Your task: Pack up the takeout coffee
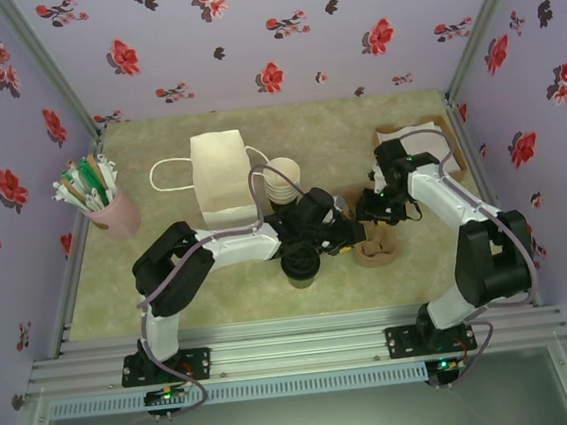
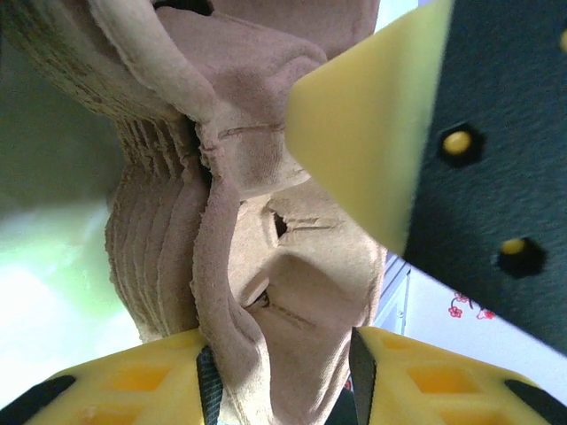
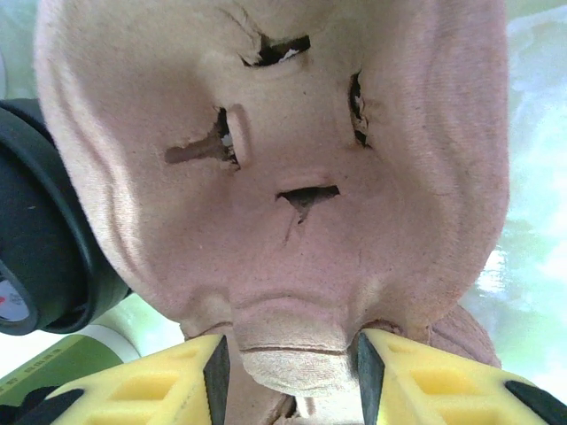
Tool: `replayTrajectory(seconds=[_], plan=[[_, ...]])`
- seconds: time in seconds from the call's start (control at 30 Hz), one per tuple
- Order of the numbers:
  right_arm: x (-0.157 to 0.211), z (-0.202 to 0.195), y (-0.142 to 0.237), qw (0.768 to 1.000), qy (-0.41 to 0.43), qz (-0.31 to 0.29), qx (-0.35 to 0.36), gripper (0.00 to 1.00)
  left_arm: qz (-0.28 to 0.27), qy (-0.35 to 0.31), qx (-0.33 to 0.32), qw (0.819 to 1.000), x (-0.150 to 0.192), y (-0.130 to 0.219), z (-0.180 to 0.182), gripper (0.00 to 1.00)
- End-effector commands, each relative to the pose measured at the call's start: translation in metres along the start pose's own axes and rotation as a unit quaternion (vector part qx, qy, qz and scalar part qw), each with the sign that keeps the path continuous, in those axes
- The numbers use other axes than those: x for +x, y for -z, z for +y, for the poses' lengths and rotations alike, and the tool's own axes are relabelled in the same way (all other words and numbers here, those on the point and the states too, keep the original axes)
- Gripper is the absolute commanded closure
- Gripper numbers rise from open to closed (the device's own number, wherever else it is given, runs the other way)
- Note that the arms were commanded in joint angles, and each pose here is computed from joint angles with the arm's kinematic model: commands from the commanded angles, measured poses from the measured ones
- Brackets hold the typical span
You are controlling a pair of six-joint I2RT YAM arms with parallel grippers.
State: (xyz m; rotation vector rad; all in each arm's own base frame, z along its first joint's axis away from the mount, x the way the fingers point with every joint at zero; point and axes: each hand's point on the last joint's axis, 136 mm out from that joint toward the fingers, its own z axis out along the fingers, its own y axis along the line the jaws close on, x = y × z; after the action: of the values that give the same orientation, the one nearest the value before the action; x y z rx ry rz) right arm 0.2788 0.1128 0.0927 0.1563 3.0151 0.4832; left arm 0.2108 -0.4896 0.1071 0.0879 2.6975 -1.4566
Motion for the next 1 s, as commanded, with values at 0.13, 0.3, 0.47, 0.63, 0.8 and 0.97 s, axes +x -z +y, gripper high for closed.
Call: replayTrajectory(seconds=[0.13, 0.3, 0.47, 0.63, 0.8, 0.97], plan=[[0.013, 0.000, -0.002, 0.998, 0.025, 0.041, 0.040, 0.56, -0.022, 0.000, 0.014, 1.000, -0.012, 0.002, -0.005, 0.58], [0.010, -0.002, -0.003, 0.997, 0.031, 0.046, 0.057, 0.55, -0.022, 0.000, 0.014, 1.000, -0.011, 0.001, -0.004, 0.58], [0.008, -0.004, -0.006, 0.996, 0.034, 0.050, 0.071, 0.54, -0.021, -0.001, 0.016, 1.000, -0.011, 0.001, -0.005, 0.58], [0.007, -0.004, -0.007, 0.995, 0.034, 0.051, 0.075, 0.55, -0.020, -0.002, 0.017, 1.000, -0.012, 0.001, -0.006, 0.59], [0.004, -0.001, -0.004, 0.996, 0.033, 0.046, 0.071, 0.60, -0.020, -0.005, 0.017, 1.000, -0.012, 0.002, -0.007, 0.59], [0.004, 0.002, 0.005, 0.996, 0.035, 0.036, 0.067, 0.65, -0.024, -0.021, 0.018, 0.999, -0.013, 0.010, -0.016, 0.57]])
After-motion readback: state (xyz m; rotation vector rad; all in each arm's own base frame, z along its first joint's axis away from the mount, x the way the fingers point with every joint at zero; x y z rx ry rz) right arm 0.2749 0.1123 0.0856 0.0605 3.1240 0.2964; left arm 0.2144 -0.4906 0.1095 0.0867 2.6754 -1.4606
